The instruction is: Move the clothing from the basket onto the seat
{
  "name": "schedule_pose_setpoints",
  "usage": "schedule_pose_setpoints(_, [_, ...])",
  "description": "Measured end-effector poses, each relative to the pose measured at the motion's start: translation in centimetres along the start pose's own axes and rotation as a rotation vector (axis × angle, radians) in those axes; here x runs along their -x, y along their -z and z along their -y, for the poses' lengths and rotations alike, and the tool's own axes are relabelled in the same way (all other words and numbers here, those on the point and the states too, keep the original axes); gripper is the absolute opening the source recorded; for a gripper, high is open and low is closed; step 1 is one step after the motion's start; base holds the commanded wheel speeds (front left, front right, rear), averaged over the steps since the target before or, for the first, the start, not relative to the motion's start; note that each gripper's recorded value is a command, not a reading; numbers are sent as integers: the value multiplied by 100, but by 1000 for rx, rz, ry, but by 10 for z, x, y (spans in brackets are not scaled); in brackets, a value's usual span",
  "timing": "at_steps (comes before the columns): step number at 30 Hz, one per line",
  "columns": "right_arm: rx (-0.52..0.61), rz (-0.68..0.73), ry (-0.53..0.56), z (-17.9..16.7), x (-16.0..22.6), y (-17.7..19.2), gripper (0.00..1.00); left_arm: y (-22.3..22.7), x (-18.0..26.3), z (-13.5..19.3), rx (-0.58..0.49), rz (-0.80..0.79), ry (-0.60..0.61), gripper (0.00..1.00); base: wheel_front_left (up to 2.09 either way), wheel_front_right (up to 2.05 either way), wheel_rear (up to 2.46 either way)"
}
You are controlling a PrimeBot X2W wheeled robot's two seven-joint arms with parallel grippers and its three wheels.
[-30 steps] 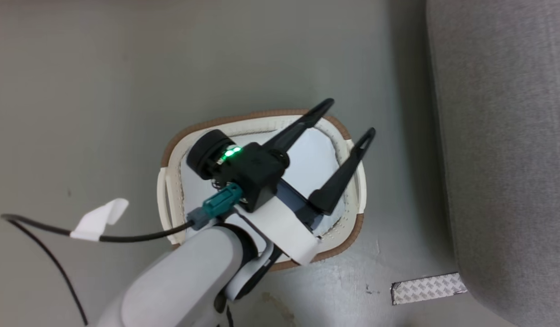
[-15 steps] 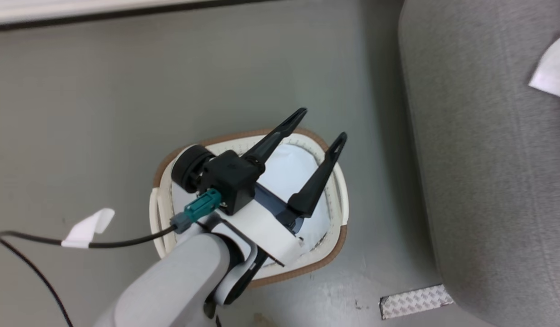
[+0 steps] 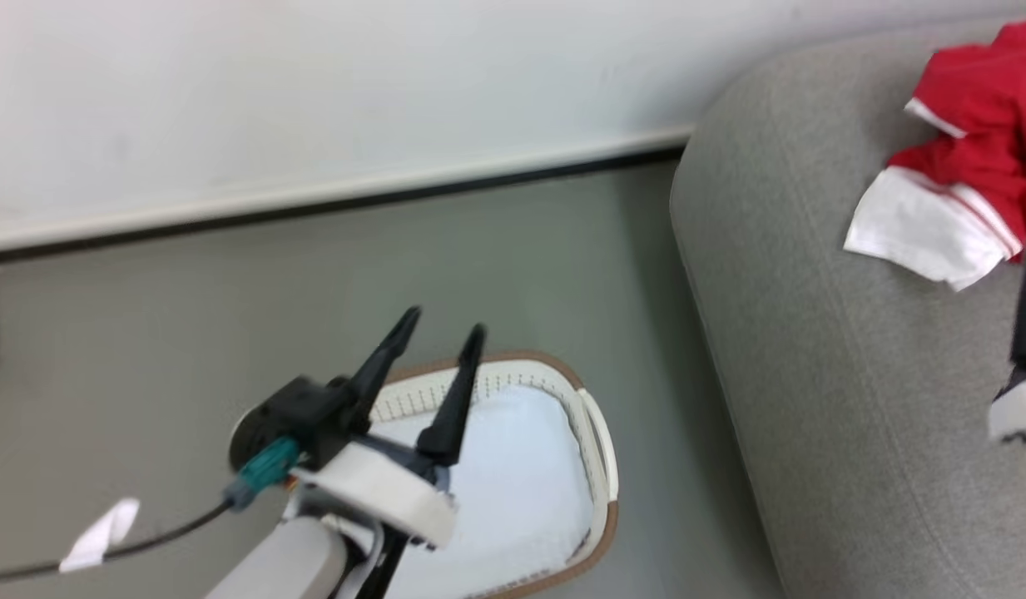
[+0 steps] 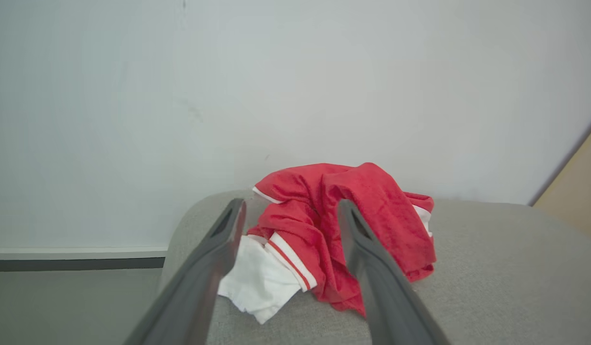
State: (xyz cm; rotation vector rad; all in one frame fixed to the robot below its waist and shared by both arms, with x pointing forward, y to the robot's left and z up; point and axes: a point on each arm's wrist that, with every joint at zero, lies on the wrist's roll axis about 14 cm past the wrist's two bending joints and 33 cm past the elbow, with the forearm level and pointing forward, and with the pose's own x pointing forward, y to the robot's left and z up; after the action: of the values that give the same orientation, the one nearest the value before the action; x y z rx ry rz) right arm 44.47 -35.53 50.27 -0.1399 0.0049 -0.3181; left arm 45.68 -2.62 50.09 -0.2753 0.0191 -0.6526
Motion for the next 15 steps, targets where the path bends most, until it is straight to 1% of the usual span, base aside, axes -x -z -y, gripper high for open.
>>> schedule_pose_setpoints(6, [-49, 75, -107, -36, 41, -23, 100, -9, 46, -26, -59, 1, -163, 100, 0, 0, 0])
schedule_pose_setpoints(10, [-94, 93, -167, -59, 67, -27, 100, -11, 81, -41, -84, -10, -266, 100, 0, 0, 0])
schedule_pose_setpoints(13, [-132, 96, -225, -82, 87, -28, 100, -22, 104, -50, -118, 15, -333, 100, 0, 0, 0])
schedule_pose_setpoints(15, [-155, 90, -259, -96, 102, -27, 100, -26, 122, -58, -122, 28, -394, 100, 0, 0, 0])
